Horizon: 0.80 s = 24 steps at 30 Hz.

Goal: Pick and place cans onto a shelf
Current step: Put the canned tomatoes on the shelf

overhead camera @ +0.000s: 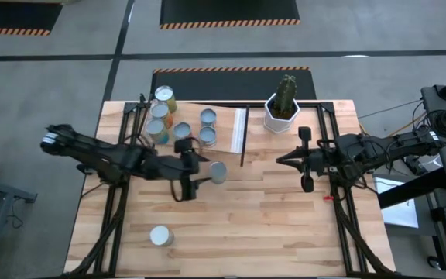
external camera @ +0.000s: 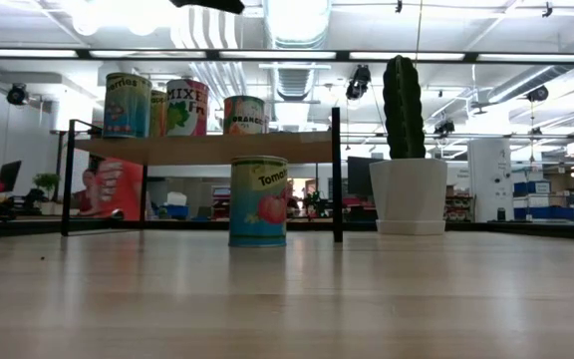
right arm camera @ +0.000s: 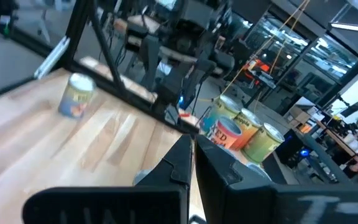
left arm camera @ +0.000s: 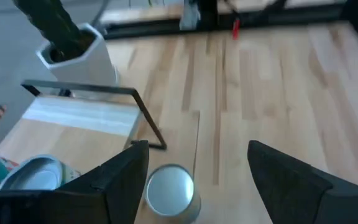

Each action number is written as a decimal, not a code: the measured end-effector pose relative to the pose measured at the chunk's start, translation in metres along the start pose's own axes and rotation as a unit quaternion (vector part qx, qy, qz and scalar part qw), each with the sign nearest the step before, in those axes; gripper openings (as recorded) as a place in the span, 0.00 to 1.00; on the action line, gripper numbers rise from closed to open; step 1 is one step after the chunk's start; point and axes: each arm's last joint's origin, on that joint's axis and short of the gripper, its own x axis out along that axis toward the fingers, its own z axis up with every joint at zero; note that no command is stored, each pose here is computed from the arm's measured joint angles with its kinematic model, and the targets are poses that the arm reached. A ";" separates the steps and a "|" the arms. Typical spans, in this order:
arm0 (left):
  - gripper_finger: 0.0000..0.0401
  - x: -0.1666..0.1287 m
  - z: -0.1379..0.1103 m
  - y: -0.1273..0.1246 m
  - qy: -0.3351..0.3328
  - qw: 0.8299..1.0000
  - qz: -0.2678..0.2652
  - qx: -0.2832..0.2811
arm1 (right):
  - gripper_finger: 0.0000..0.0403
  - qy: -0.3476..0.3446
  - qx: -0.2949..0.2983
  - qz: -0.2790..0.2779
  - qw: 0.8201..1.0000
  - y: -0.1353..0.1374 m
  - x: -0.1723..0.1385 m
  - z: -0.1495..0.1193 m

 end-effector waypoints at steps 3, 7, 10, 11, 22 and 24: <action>0.64 -0.009 -0.014 0.004 -0.039 0.999 -0.006 -0.016 | 0.02 -0.016 0.022 -0.009 1.000 -0.002 0.000 0.003; 0.64 -0.014 -0.036 0.007 -0.045 0.998 -0.011 -0.030 | 0.02 -0.028 0.056 -0.013 0.998 -0.002 0.005 0.005; 0.64 -0.015 -0.053 0.009 -0.033 0.999 -0.011 -0.036 | 0.02 -0.024 0.079 -0.011 0.997 0.001 0.014 0.004; 0.64 -0.014 -0.057 0.009 -0.030 0.999 -0.010 -0.035 | 0.02 -0.023 0.085 -0.010 0.996 0.002 0.017 0.003; 0.64 -0.024 -0.079 0.015 0.038 0.998 -0.027 -0.034 | 0.02 0.043 0.158 0.016 0.986 0.009 0.065 0.005; 0.64 -0.024 -0.082 0.014 0.052 0.997 -0.043 -0.038 | 0.02 0.060 0.170 0.023 0.983 0.011 0.075 0.006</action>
